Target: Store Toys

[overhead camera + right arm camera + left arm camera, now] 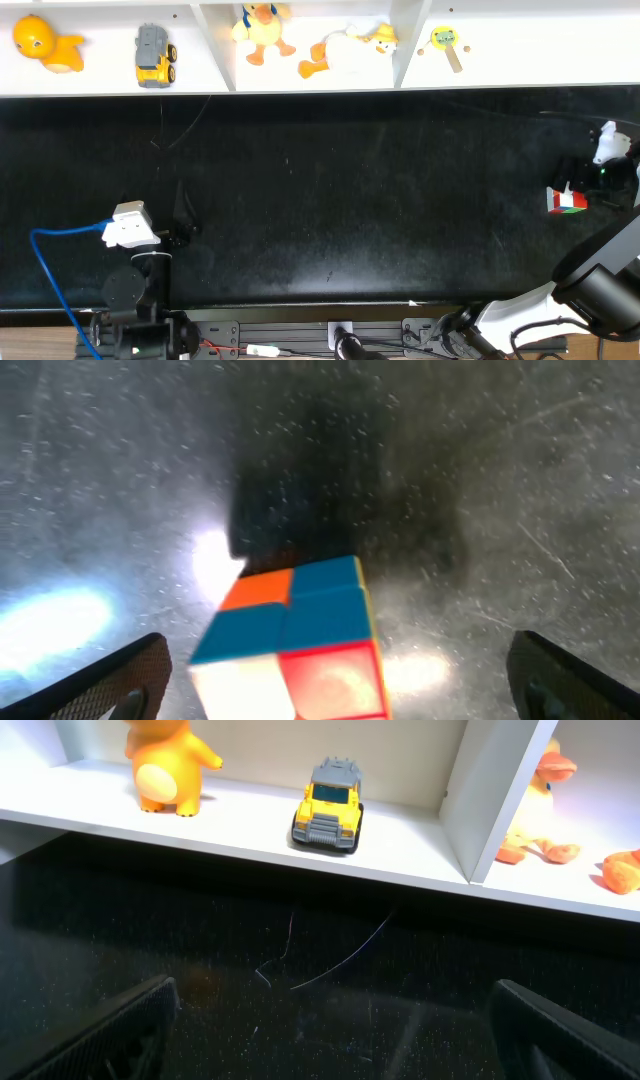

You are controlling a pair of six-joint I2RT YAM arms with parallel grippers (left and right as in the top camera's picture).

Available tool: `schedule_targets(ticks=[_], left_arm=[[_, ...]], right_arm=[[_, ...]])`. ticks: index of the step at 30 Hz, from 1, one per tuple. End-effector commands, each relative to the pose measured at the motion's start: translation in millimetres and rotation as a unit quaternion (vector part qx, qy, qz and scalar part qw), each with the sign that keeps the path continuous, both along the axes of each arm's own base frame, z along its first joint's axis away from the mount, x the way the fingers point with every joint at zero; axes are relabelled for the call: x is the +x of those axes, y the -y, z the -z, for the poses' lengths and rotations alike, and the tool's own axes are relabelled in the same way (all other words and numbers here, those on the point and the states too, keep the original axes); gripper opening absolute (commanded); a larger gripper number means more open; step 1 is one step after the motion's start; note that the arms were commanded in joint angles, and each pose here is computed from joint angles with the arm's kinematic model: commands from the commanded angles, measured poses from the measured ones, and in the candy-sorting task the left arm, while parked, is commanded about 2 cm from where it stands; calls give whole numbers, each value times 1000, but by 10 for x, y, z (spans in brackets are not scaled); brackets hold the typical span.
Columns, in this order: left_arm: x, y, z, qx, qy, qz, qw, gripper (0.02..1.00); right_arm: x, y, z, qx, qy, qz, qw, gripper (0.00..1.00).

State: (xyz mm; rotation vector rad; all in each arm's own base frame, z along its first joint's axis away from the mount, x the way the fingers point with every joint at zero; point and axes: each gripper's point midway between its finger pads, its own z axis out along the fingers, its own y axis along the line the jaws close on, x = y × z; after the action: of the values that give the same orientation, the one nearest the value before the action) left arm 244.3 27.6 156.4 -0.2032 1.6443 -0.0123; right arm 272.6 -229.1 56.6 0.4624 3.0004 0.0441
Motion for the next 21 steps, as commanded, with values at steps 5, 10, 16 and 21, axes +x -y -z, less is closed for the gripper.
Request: schedule_targets(ticks=[5,10,16,21], left_arm=[[0,3,2,-2,4,0,1000,998],[0,3,2,-1,4,0,1000,998],[0,3,2,-2,4,0,1000,998],[0,3,2,-1,4,0,1000,998]], right_arm=[[85,-112,41,22,22,-23,999,939],[33,-188,183,27,14,-28,999,936],[-68,-172,276,14,-9,-22,1000,930],[-95,-159,312,8,-14,-15,1000,930]])
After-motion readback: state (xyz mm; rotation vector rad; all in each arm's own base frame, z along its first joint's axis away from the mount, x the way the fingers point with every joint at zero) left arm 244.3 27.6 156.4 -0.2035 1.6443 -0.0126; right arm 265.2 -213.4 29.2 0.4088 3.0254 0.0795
